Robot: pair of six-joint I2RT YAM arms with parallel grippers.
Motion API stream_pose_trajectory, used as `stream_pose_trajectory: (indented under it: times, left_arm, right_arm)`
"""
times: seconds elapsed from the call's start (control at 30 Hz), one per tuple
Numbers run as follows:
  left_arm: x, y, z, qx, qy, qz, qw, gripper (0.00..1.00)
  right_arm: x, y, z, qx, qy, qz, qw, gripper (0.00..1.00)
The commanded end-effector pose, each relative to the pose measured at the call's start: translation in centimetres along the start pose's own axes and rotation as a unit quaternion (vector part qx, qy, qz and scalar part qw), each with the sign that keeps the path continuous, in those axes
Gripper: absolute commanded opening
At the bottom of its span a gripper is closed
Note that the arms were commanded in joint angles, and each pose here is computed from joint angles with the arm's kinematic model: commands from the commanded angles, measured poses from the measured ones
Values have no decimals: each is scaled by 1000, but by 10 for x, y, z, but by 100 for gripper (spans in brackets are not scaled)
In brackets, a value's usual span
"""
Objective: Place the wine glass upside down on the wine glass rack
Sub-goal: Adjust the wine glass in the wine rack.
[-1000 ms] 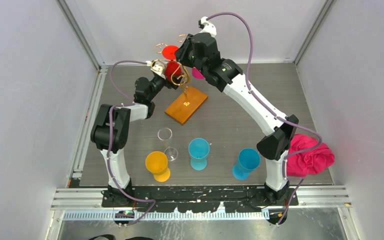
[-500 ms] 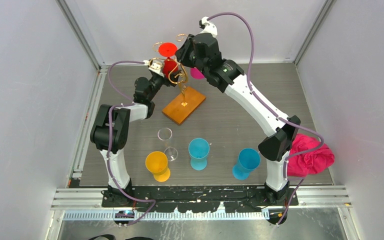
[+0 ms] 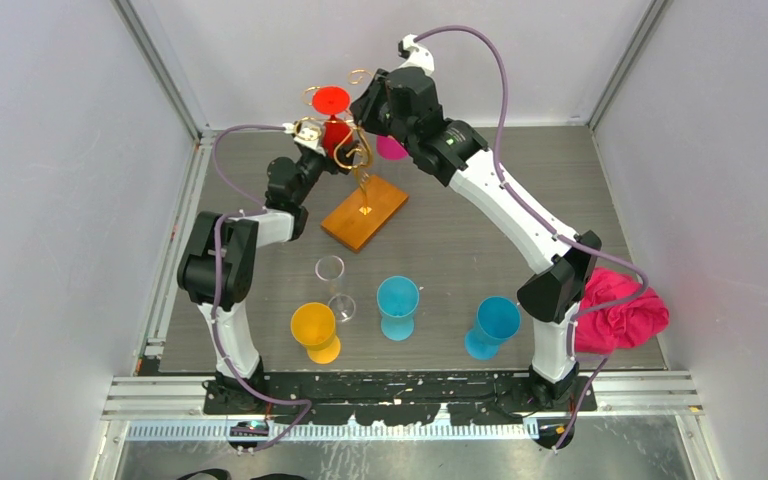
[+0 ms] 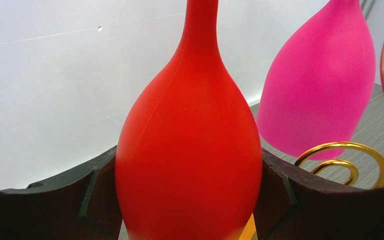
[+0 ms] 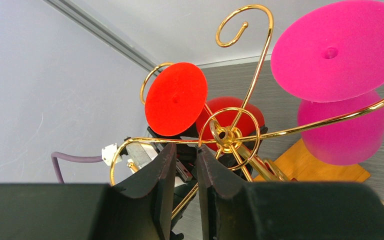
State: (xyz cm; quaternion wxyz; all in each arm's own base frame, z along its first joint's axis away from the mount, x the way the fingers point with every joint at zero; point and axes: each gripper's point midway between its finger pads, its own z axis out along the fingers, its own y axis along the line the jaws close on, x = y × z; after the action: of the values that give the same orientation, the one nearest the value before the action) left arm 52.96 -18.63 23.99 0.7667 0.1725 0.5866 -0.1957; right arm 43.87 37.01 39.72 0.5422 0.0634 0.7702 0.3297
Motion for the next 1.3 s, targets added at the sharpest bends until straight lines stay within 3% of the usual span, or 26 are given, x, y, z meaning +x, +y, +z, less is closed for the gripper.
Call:
stream_pose_trajectory:
  times: [0.0, 0.37, 1.27]
  left_arm:
    - [-80, 8, 0, -17, -108, 21, 994, 75]
    - [-61, 14, -4, -31, -86, 48, 995, 75]
    - [-87, 33, 1, -89, -113, 60, 988, 74]
  right_arm:
    - [-38, 23, -27, -37, -43, 9, 998, 28]
    - [-39, 22, -29, -38, -47, 8, 998, 28]
    - [-36, 23, -27, -43, -45, 9, 998, 28]
